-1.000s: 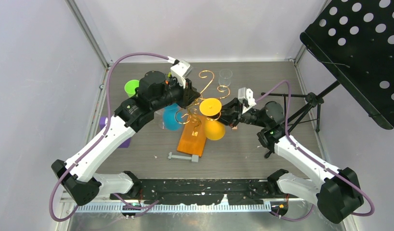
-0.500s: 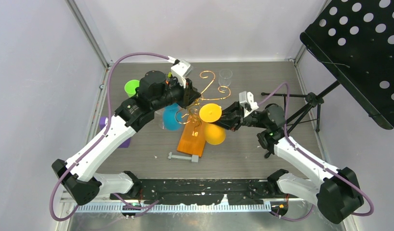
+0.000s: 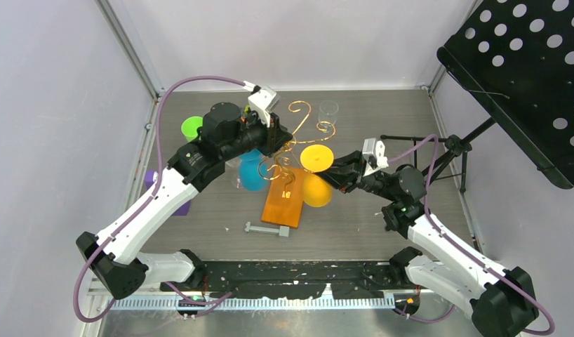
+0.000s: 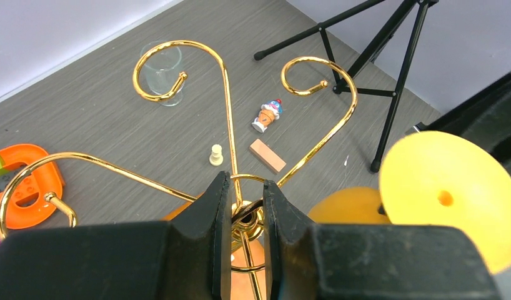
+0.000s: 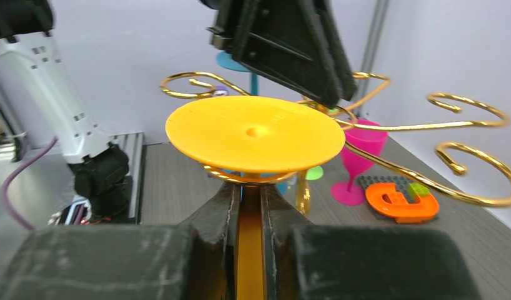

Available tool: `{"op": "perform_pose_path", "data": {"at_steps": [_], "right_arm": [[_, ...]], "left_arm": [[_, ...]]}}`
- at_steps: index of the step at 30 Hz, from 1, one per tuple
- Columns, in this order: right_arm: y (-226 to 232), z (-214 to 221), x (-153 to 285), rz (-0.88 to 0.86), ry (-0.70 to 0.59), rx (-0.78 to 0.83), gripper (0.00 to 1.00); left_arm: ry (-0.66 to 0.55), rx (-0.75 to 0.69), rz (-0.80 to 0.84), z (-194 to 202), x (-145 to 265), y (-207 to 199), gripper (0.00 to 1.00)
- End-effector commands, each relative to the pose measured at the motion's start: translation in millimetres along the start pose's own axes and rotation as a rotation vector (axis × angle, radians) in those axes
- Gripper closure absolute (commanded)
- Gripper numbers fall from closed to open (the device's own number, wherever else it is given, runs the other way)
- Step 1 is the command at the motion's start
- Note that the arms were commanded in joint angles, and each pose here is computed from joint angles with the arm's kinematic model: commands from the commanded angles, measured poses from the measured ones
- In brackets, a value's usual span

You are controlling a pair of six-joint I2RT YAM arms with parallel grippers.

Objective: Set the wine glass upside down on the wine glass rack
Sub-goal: Turn the wine glass upside down at the wine rack.

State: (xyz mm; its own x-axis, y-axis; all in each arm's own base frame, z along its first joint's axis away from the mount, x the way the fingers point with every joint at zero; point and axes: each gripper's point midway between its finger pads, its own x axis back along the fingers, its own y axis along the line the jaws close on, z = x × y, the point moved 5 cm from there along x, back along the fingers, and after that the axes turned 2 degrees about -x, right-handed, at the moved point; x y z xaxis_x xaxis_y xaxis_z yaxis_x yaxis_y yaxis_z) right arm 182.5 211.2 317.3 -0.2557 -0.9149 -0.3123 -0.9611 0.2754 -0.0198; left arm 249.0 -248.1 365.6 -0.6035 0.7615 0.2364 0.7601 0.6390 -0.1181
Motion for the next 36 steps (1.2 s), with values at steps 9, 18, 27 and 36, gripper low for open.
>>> {"op": "perform_pose_path", "data": {"at_steps": [9,18,27,36], "right_arm": [[-37.4,12.0,-6.2,0.206,0.127,-0.016,0.88],[-33.9,7.9,3.8,0.231,0.124,0.045,0.52],[-21.6,-13.8,21.7,0.273,0.076,0.125,0.27],[-9.9,-12.8,42.5,0.321,0.084,0.118,0.13]], "left_arm": [[0.045,0.024,-0.035,17.6,-1.8,7.4,0.90],[0.035,0.023,-0.033,14.1,-0.2,6.7,0.85],[0.017,0.020,-0.035,8.2,3.8,5.7,0.73],[-0.013,0.016,-0.035,-0.8,9.1,4.3,0.55]]}}
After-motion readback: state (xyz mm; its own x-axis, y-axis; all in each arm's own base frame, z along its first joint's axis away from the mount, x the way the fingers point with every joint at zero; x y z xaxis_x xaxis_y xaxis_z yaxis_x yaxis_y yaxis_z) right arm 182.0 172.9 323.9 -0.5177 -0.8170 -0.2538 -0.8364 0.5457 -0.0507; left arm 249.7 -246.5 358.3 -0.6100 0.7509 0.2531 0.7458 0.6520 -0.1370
